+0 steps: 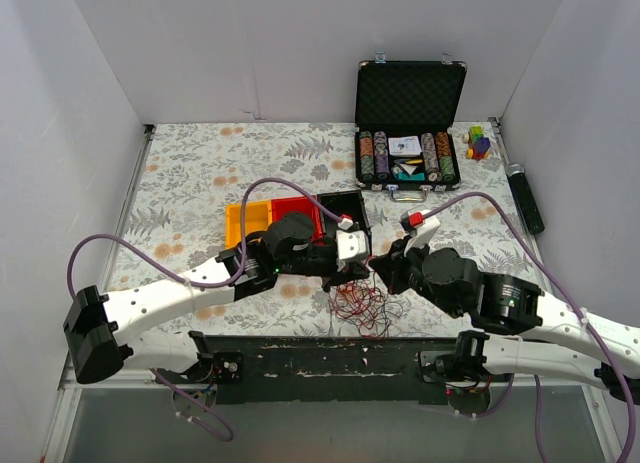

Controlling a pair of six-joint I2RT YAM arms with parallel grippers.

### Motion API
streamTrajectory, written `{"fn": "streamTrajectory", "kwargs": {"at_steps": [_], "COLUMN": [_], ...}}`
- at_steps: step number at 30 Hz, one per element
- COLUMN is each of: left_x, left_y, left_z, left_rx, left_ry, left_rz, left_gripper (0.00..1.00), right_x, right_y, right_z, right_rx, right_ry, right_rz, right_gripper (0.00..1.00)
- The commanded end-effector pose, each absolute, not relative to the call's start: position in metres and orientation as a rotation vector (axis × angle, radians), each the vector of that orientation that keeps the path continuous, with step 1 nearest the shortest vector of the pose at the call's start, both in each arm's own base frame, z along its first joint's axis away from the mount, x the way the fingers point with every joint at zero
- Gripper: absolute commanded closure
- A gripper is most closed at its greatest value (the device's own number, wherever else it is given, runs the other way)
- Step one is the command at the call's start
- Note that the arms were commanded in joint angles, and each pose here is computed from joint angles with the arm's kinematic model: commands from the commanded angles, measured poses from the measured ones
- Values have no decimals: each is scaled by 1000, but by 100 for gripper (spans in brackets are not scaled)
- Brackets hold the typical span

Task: Untangle the cables
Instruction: Untie the cable.

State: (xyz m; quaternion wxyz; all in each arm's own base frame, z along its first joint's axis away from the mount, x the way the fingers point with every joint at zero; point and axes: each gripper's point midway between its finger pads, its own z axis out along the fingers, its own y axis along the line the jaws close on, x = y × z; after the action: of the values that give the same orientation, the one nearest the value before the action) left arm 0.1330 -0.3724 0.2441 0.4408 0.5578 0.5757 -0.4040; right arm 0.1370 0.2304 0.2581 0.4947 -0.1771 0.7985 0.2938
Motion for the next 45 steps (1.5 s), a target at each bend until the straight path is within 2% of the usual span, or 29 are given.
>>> {"fn": "streamTrajectory", "kwargs": {"at_steps": [1,5,9,16,27,33,37,39,43,45], "left_x": [132,142,153,152,126,118,112,107,95,91], "left_y": [-375,-376,-374,-375,-373,-373,-370,-367,-362,-360], "left_z": [256,286,334,388,401,419,435,444,461,471], "left_rx": [1397,1347,1293,1300,1397,1407,1410,1414,1423,1415], "left_ry": [1372,1334,1244,1116,1060,1016,984,968,938,921], "left_rz": [-1001,-966,-931,-914,-1023,-1055,-1072,-1094,-1149,-1161], "left_gripper": [100,100,100,100,100,100,100,100,100,100], "right_x": [141,138,134,128,136,145,150,152,154,154], "right_y": [230,222,216,218,236,224,207,198,185,183], "right_z": [287,272,254,235,260,242,226,219,207,203], "right_rx": [-358,-344,-316,-343,-379,-259,-146,-90,-3,16], "right_ry": [1869,1888,1915,1949,1864,1889,1891,1886,1883,1885], "right_rz": [758,759,780,788,800,753,731,727,722,734], "right_gripper": [93,68,59,51,50,51,57,64,87,93]}}
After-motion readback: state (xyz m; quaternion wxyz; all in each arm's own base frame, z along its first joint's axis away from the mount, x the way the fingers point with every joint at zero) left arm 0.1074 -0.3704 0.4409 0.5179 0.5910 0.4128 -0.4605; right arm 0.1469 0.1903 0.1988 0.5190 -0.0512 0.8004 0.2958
